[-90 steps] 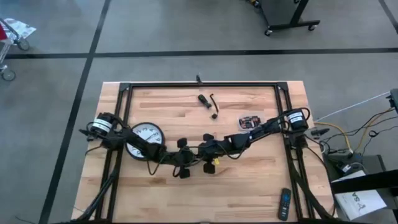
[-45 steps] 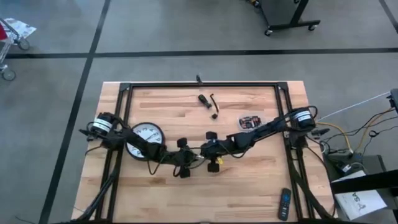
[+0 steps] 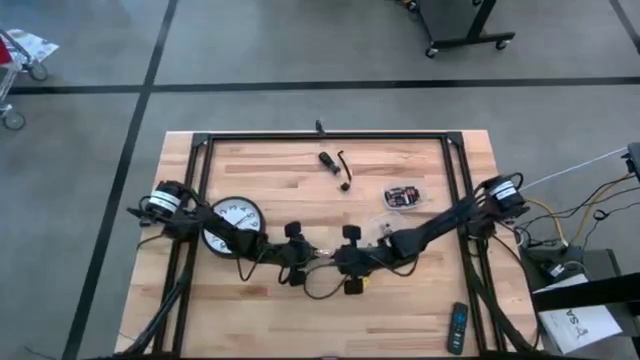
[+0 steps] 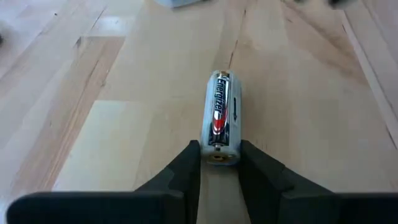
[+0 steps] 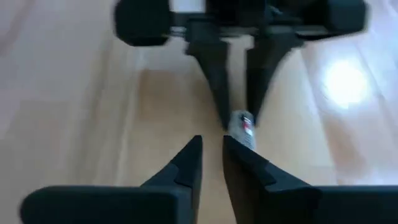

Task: Insert battery
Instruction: Insert the white battery holder into the white flashlight compartment

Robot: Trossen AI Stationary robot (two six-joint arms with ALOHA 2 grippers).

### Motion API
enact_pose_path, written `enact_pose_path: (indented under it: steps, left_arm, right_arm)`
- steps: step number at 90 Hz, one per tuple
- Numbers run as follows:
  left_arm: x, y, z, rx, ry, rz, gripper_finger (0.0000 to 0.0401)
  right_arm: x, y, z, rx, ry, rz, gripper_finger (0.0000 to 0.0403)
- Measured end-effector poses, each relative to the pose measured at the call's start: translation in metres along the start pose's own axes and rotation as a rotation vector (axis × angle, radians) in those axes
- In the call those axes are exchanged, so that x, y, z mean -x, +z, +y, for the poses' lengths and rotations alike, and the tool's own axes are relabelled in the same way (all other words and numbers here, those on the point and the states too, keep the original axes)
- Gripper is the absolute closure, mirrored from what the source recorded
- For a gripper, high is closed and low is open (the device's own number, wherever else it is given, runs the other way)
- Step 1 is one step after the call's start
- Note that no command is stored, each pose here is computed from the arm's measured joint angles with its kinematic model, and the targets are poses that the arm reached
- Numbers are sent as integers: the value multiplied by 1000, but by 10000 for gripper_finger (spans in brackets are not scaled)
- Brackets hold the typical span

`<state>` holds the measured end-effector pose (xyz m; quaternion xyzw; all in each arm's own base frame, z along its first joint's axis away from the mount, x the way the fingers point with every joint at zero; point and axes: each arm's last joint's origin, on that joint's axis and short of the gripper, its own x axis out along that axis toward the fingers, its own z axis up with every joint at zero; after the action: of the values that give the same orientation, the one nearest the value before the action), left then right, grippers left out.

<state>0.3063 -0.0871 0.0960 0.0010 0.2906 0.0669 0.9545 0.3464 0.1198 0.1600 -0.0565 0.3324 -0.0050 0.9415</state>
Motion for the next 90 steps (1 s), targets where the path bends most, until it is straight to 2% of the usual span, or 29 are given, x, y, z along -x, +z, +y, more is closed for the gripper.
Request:
enact_pose_path:
  steps: [22,39,63,73,90]
  left_arm:
    - [0,1,-1,0,-11,-6,325]
    - [2,3,-1,-1,-12,-14,326]
    - [9,13,-1,-4,-25,-55,327]
    - [16,20,-4,-7,-38,-78,327]
    - [32,38,-6,4,-98,-144,326]
  right_arm:
    - [-14,-11,1,11,-52,31,270]
    - [-11,-8,-2,21,-116,14,237]
    - [-7,-3,-2,48,-93,6,229]
    - [8,12,-5,76,-98,-27,230]
    - [39,31,-6,173,-86,-3,231]
